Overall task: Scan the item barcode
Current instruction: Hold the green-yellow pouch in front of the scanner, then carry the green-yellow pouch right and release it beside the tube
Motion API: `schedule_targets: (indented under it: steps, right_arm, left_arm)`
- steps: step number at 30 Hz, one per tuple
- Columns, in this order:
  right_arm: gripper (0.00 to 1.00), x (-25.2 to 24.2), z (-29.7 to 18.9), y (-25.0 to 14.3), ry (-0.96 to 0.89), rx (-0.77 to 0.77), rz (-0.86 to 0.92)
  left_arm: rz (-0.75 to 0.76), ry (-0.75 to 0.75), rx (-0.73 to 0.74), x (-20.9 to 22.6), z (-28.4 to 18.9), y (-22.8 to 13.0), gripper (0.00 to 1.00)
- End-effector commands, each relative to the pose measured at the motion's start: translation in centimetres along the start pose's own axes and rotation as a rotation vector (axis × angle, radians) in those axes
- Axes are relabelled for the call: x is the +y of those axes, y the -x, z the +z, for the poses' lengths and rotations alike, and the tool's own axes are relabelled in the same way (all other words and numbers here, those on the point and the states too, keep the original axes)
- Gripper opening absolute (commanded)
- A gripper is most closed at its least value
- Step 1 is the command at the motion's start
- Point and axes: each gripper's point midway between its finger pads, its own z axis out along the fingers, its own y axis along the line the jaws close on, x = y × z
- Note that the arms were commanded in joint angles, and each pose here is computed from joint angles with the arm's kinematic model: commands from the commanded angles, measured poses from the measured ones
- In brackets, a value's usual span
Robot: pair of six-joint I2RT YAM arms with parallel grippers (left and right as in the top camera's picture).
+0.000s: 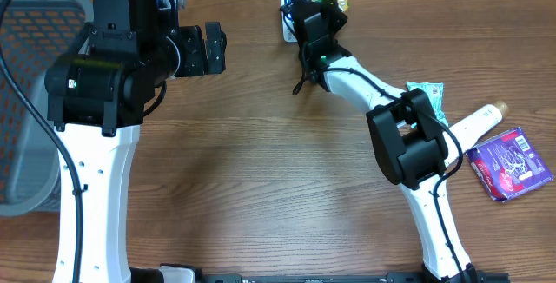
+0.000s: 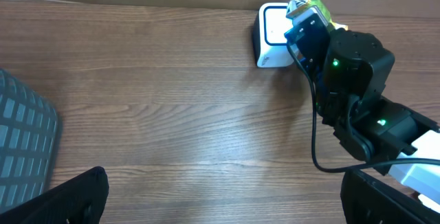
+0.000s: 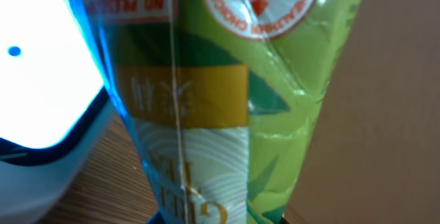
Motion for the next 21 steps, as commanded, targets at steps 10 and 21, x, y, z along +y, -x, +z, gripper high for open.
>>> schedule_targets:
  steps: [10,21]
  right_arm:
    - [0.04,-4.3,-8.1,5.0,0.107,-0.048,0.071]
    - [0.04,-9.9,-20.4,2.6,0.393,0.163,0.791]
  left_arm:
    - [0.005,0.006,-0.003,0.2,0.1,0.1,1.00]
    - [0.005,0.006,-0.003,0.2,0.1,0.1,1.00]
